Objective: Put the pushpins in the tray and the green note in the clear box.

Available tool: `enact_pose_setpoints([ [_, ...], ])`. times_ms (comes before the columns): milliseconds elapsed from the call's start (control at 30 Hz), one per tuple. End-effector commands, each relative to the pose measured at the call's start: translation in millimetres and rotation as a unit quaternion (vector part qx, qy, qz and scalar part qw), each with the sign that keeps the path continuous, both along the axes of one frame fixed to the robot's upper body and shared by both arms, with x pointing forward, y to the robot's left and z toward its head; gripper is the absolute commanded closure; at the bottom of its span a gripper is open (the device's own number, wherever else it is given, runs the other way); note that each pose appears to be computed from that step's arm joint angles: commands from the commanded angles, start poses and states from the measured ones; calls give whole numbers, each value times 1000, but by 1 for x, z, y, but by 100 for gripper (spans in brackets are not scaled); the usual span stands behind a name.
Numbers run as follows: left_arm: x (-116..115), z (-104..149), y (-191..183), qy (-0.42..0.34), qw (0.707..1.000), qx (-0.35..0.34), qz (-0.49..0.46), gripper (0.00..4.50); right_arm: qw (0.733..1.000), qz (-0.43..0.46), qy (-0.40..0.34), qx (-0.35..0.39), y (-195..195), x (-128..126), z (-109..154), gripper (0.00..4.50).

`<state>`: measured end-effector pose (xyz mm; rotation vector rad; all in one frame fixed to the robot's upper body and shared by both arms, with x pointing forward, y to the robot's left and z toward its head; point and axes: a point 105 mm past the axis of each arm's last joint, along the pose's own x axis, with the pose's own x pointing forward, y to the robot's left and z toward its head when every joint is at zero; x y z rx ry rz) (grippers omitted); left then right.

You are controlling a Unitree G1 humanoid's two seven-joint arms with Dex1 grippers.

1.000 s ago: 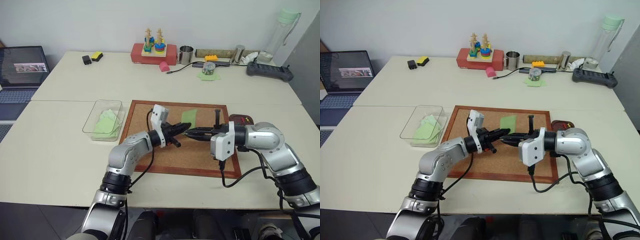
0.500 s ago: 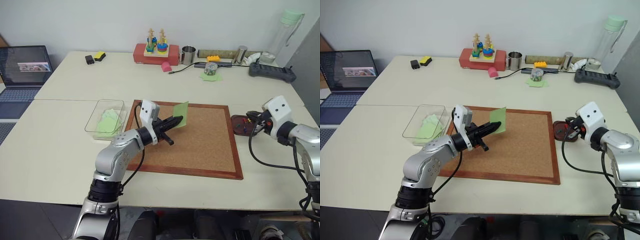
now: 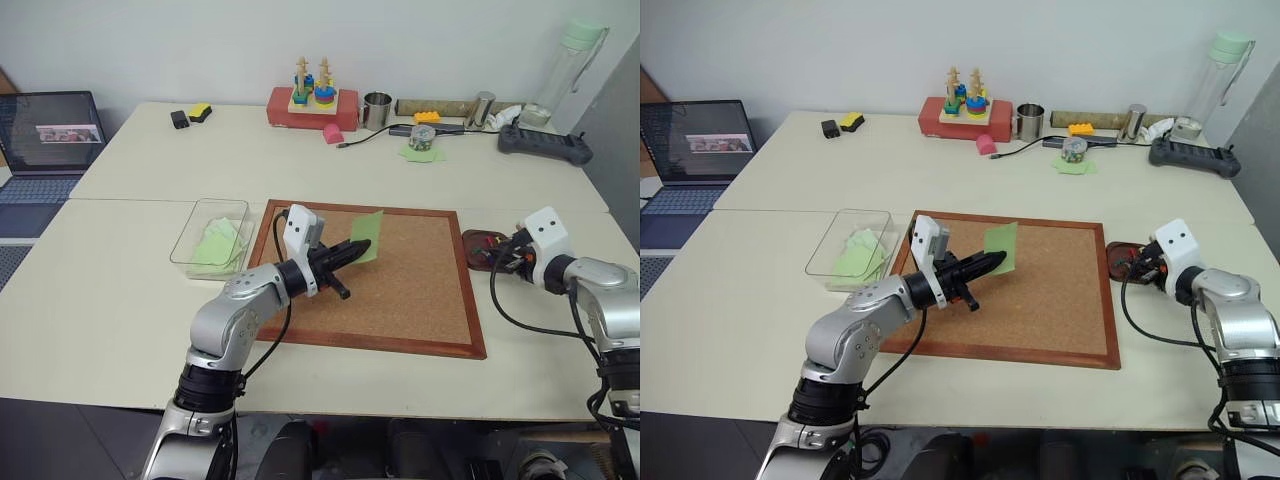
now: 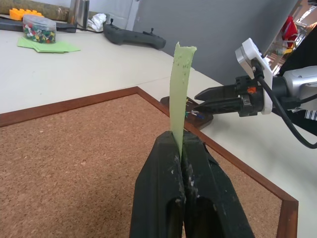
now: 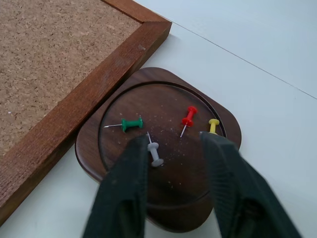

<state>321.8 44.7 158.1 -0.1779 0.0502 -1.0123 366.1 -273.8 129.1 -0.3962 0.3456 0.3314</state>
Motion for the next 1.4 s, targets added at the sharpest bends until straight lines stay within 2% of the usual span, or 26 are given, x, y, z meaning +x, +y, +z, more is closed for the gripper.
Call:
enact_pose_setpoints([
  [33,-4,12,-3,-25,1000,-8,-9,450,1000,4,-30,0,0,3,19,191],
  [133,-2,15,1,-32,999,-7,-1,450,999,17,-44,7,2,2,32,123],
  [233,2,24,11,-50,998,-4,23,450,996,59,-63,7,12,-2,51,123],
  [300,4,33,23,-66,997,-2,47,450,989,126,-81,8,31,-10,64,123],
  [433,11,47,57,-93,988,12,124,450,953,286,-93,34,84,-38,84,123],
  [533,28,60,112,-143,950,71,270,450,921,372,-98,66,124,-57,98,123],
  [600,34,65,146,-162,917,110,348,450,908,398,-107,81,139,-62,107,123],
  [700,37,61,182,-150,885,141,417,450,897,417,-108,94,150,-63,113,123],
  [833,39,46,203,-106,871,151,456,450,893,431,-97,90,156,-60,109,123],
  [967,39,32,222,-77,844,168,504,450,890,437,-93,92,160,-59,107,123],
  [1033,42,25,219,-60,848,153,504,411,890,436,-93,93,160,-59,107,120],
  [1067,43,24,218,-55,850,147,503,406,890,436,-93,93,160,-58,107,120],
  [1133,44,24,212,-54,857,142,492,359,890,436,-92,93,160,-59,107,120],
  [1400,42,32,207,-81,860,167,475,215,899,417,-96,92,156,-55,103,120],
])
